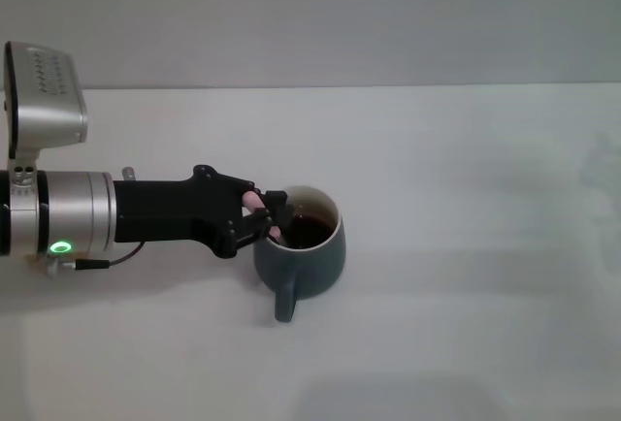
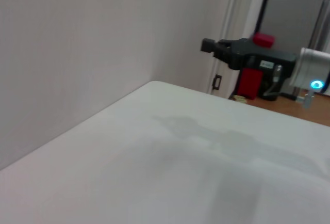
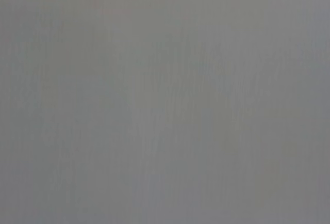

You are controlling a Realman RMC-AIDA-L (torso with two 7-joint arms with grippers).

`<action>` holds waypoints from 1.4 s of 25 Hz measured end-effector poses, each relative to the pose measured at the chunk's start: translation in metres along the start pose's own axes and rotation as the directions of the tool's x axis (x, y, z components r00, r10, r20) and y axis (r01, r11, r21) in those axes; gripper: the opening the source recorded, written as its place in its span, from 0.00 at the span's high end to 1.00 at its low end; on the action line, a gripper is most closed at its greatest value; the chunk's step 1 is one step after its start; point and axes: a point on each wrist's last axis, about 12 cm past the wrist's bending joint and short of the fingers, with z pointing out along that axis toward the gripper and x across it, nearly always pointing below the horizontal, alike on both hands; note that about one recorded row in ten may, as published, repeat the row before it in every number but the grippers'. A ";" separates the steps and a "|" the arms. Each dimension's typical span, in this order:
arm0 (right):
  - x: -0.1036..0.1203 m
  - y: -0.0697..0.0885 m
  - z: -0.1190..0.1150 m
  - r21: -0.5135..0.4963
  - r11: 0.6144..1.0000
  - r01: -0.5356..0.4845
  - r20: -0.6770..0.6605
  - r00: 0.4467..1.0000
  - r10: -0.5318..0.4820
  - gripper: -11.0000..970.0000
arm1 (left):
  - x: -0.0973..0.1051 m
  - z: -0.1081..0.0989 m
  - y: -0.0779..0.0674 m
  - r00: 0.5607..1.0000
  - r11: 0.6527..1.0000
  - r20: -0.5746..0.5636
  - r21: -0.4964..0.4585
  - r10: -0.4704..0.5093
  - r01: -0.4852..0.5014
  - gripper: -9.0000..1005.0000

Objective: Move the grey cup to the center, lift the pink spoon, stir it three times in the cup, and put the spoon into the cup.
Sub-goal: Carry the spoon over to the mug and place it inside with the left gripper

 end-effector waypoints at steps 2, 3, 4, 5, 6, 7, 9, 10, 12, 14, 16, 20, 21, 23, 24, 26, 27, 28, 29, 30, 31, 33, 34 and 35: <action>0.000 0.000 0.000 0.000 1.000 0.000 0.000 1.000 0.000 0.98 | 0.000 0.001 -0.001 1.000 1.000 0.003 0.007 -0.002 0.002 0.85; 0.000 0.000 0.000 0.000 1.000 0.000 0.000 1.000 0.000 0.98 | -0.001 0.003 -0.002 1.000 1.000 0.009 0.013 -0.005 0.005 0.85; 0.000 0.000 0.000 0.000 1.000 0.000 0.000 1.000 0.000 0.98 | -0.001 0.003 -0.002 1.000 1.000 0.009 0.013 -0.005 0.005 0.85; 0.000 0.000 0.000 0.000 1.000 0.000 -0.001 1.000 0.000 0.98 | -0.001 0.003 -0.002 1.000 1.000 0.009 0.013 -0.005 0.005 0.85; 0.000 0.000 0.000 0.000 1.000 0.000 -0.001 1.000 0.000 0.98 | -0.002 0.006 -0.003 1.000 1.000 0.025 0.022 -0.009 0.009 0.85; 0.000 0.000 0.000 0.000 1.000 0.000 -0.001 1.000 0.000 0.98 | -0.003 0.008 -0.004 0.999 1.000 0.034 0.025 -0.012 0.011 0.85; 0.001 0.000 -0.001 0.000 1.000 0.000 -0.002 1.000 0.000 0.98 | -0.003 0.011 -0.004 0.999 1.000 0.047 0.028 -0.015 0.014 0.85; 0.001 0.000 -0.001 0.001 1.000 0.000 -0.003 1.000 0.000 0.98 | -0.003 0.012 -0.004 0.998 1.000 0.055 0.028 -0.016 0.015 0.85; 0.001 0.000 -0.001 0.001 1.000 0.000 -0.004 1.000 0.000 0.98 | -0.004 0.018 -0.002 0.996 1.000 0.082 0.012 -0.018 0.017 0.85; 0.001 0.000 -0.002 0.001 1.000 0.000 -0.004 1.000 0.000 0.98 | -0.003 0.021 -0.001 0.995 1.000 0.093 0.004 -0.024 0.024 0.85; 0.002 -0.001 -0.002 0.002 1.000 0.000 -0.005 1.000 0.000 0.98 | -0.003 0.021 -0.001 0.995 1.000 0.093 0.004 -0.024 0.024 0.85; 0.002 -0.001 -0.002 0.002 1.000 0.000 -0.006 1.000 0.000 0.98 | 0.000 0.029 0.004 0.995 0.999 0.097 -0.033 -0.025 0.028 0.85; 0.002 -0.001 -0.002 0.003 1.000 0.000 -0.006 1.000 0.000 0.98 | 0.000 0.029 0.004 0.995 0.999 0.097 -0.033 -0.025 0.028 0.85; 0.002 -0.001 -0.003 0.004 1.000 0.000 -0.007 1.000 0.000 0.98 | 0.003 0.029 0.008 0.995 0.997 0.097 -0.077 -0.024 0.031 0.85; 0.002 -0.001 -0.003 0.004 1.000 0.000 -0.008 1.000 0.000 0.98 | 0.004 0.027 0.010 0.995 0.995 0.099 -0.094 -0.024 0.033 0.85; 0.002 -0.001 -0.003 0.005 1.000 0.000 -0.008 1.000 0.000 0.98 | 0.004 0.027 0.010 0.995 0.995 0.099 -0.094 -0.024 0.033 0.85; 0.002 -0.001 -0.003 0.005 1.000 0.000 -0.007 1.000 0.000 0.98 | 0.004 0.027 0.010 0.995 0.995 0.099 -0.094 -0.024 0.033 0.85; 0.002 -0.001 -0.003 0.005 1.000 -0.001 -0.007 1.000 0.001 0.98 | 0.005 0.026 0.012 0.995 0.993 0.100 -0.108 -0.025 0.036 0.85; 0.002 -0.001 -0.003 0.004 1.000 -0.001 -0.005 1.000 0.001 0.98 | 0.009 0.021 0.015 0.995 0.989 0.094 -0.140 -0.025 0.038 0.85; 0.002 -0.001 -0.003 0.004 1.000 -0.002 -0.004 1.000 0.002 0.98 | 0.009 0.021 0.015 0.995 0.989 0.094 -0.140 -0.025 0.038 0.85; 0.001 -0.001 -0.003 0.004 1.000 -0.003 -0.003 1.000 0.003 0.98 | 0.010 0.020 0.016 0.995 0.988 0.091 -0.148 -0.026 0.040 0.85; 0.001 -0.001 -0.003 0.005 1.000 -0.004 -0.002 1.000 0.004 0.98 | 0.011 0.020 0.016 0.996 0.988 0.088 -0.152 -0.028 0.041 0.85; 0.001 -0.001 -0.003 0.006 1.000 -0.004 -0.002 1.000 0.004 0.98 | 0.011 0.020 0.016 0.996 0.988 0.088 -0.152 -0.028 0.041 0.85; 0.001 -0.001 -0.003 0.006 1.000 -0.004 -0.002 1.000 0.004 0.98 | 0.011 0.020 0.016 0.996 0.988 0.088 -0.152 -0.028 0.041 0.85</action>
